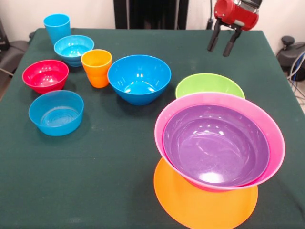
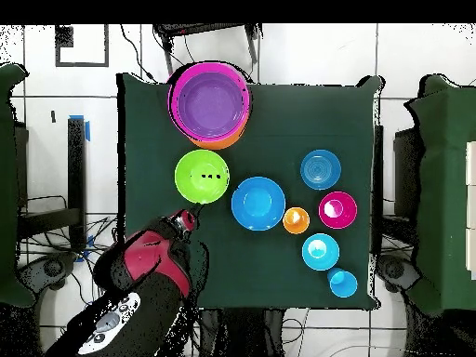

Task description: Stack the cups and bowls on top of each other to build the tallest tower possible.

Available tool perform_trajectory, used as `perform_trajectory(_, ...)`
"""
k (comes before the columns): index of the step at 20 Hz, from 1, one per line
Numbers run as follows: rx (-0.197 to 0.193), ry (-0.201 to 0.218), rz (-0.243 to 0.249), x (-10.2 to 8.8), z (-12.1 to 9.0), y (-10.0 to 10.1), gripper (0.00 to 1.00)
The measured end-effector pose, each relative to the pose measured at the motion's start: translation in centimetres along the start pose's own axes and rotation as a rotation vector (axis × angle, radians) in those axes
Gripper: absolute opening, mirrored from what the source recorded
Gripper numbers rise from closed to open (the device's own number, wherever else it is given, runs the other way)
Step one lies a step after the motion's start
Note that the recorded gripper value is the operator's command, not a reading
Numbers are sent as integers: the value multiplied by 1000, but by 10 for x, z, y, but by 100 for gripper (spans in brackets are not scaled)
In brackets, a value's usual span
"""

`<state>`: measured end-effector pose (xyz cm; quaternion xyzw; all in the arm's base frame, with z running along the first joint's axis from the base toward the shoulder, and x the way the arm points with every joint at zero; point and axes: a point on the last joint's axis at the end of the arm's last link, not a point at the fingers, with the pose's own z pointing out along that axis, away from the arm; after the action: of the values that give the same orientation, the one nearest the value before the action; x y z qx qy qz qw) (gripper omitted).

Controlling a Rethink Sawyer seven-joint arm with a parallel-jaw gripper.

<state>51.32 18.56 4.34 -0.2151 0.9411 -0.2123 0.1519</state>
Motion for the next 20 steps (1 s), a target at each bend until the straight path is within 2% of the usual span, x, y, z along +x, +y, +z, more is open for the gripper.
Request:
perform_trajectory(12, 1, 25, -8, 10, 10, 2, 100)
perform_trajectory(20, -11, 38, 12, 12, 19, -5, 100)
